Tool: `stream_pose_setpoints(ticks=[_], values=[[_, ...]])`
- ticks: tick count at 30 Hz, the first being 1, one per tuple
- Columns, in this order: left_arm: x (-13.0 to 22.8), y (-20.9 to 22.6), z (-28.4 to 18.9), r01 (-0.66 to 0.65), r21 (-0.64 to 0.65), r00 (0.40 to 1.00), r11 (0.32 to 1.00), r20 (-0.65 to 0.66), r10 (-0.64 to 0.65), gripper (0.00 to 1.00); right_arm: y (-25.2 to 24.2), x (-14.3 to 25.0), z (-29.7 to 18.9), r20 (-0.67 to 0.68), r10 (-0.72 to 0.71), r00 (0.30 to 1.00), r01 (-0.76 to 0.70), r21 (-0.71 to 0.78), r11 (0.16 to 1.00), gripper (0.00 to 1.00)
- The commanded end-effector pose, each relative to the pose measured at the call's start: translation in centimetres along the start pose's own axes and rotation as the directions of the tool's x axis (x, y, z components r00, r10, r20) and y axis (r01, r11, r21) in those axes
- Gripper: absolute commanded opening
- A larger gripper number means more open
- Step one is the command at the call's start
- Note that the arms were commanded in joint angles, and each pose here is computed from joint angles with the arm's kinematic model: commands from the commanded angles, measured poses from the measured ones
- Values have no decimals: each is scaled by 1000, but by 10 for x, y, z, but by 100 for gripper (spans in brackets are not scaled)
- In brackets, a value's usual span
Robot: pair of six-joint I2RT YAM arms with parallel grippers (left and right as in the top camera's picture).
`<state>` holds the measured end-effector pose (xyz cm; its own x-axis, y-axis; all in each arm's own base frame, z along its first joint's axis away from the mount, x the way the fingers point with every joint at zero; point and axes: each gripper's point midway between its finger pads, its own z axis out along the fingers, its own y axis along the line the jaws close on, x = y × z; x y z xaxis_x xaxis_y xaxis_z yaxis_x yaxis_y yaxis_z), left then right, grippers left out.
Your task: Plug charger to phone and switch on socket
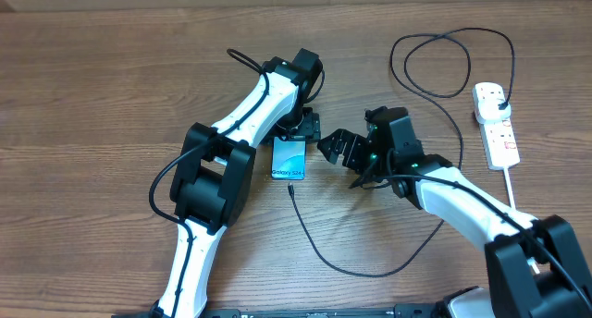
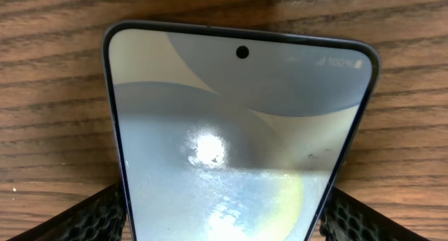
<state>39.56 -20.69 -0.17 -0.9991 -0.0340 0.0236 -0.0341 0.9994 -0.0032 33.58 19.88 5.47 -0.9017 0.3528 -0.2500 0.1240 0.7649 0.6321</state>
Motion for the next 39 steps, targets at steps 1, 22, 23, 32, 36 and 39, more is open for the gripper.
stream_pose_setpoints(ticks=[1,22,23,32,36,39], values=[[18,4,44,-59,0,992,998,-107,59,89,-15,5,14,-12,57,998,-57,42,998,100],[23,-4,43,-106,56,985,993,-129,112,76,-11,18,20,-89,56,994,-56,0,998,100],[25,-7,42,-124,84,981,989,-139,135,73,-10,19,19,-90,55,994,-56,-1,998,100],[47,-28,28,-41,319,952,947,-275,134,74,-8,31,23,-157,65,985,-71,-30,997,100],[54,-37,19,8,396,936,918,-326,132,75,-9,32,26,-165,66,984,-73,-35,997,100],[60,-43,14,10,437,925,899,-346,158,75,-8,31,27,-163,64,985,-71,-38,997,100]])
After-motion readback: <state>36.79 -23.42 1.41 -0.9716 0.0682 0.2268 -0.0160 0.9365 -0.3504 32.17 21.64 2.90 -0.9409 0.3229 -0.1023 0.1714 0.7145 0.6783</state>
